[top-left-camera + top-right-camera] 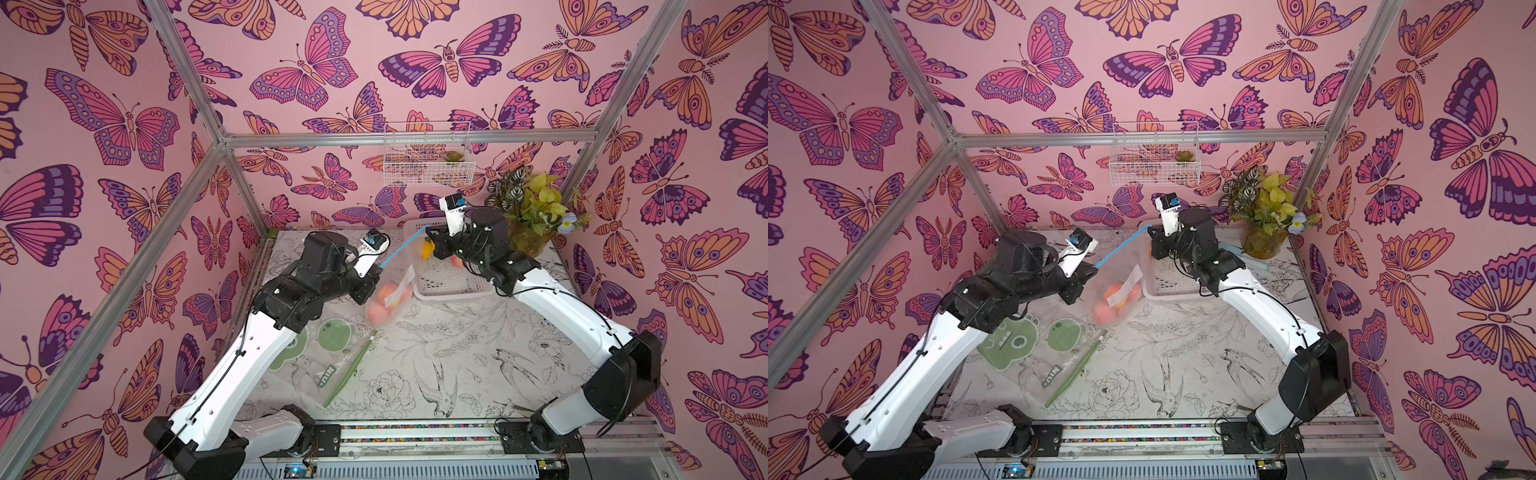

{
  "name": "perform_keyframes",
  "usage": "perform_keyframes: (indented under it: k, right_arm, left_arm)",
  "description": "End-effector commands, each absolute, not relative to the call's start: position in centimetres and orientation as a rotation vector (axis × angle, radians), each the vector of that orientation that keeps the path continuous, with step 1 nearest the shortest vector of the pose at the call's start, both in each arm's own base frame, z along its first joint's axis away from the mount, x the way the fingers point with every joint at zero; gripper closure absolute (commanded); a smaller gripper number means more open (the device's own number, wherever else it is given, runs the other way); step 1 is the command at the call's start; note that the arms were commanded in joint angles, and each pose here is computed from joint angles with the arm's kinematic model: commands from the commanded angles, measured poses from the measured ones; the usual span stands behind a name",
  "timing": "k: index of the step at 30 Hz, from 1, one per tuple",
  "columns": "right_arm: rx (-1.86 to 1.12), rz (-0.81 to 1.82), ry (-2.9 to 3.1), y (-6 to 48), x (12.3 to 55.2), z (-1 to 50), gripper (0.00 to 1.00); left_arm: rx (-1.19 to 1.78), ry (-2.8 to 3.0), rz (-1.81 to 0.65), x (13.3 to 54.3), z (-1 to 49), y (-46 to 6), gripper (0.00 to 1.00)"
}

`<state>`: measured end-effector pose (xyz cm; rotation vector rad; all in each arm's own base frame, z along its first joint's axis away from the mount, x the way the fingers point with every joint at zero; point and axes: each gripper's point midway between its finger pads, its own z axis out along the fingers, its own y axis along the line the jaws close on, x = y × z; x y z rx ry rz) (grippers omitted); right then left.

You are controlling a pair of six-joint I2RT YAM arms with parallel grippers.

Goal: Place the peach in a zip-top bag and seal the zipper
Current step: Zip the zipper on the zipper food storage bag.

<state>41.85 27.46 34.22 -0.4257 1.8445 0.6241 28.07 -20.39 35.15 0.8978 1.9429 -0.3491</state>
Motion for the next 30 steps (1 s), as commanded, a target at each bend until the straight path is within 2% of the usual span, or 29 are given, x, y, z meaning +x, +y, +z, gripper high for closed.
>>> perform_keyframes:
  k: [1, 20, 21, 25, 27, 30]
  right_arm:
    - [-0.241, 0.459, 1.841, 23.6, 44.7, 35.3, 1.0]
    - [-0.258, 0.508, 1.861, 24.5, 44.1, 35.0, 1.0]
    - [-0.264, 0.502, 1.893, 24.8, 44.6, 33.5, 1.0]
    - [-0.293, 0.519, 1.89, 25.3, 44.3, 33.4, 1.0]
    - [-0.331, 0.542, 1.884, 25.8, 43.9, 33.4, 1.0]
    - [-0.394, 0.578, 1.865, 26.7, 43.2, 33.3, 1.0]
  left_arm:
    - [0.884, 2.021, -0.322, 25.9, 34.1, -18.2, 0.91]
    - [0.854, 2.037, -0.335, 24.7, 33.7, -17.5, 0.91]
    - [0.853, 2.036, -0.335, 24.7, 33.7, -17.4, 0.91]
    - [0.856, 2.039, -0.338, 24.8, 33.6, -17.6, 0.9]
    - [0.859, 2.038, -0.336, 25.0, 33.8, -17.7, 0.8]
    - [0.852, 2.032, -0.326, 25.8, 34.5, -18.0, 0.57]
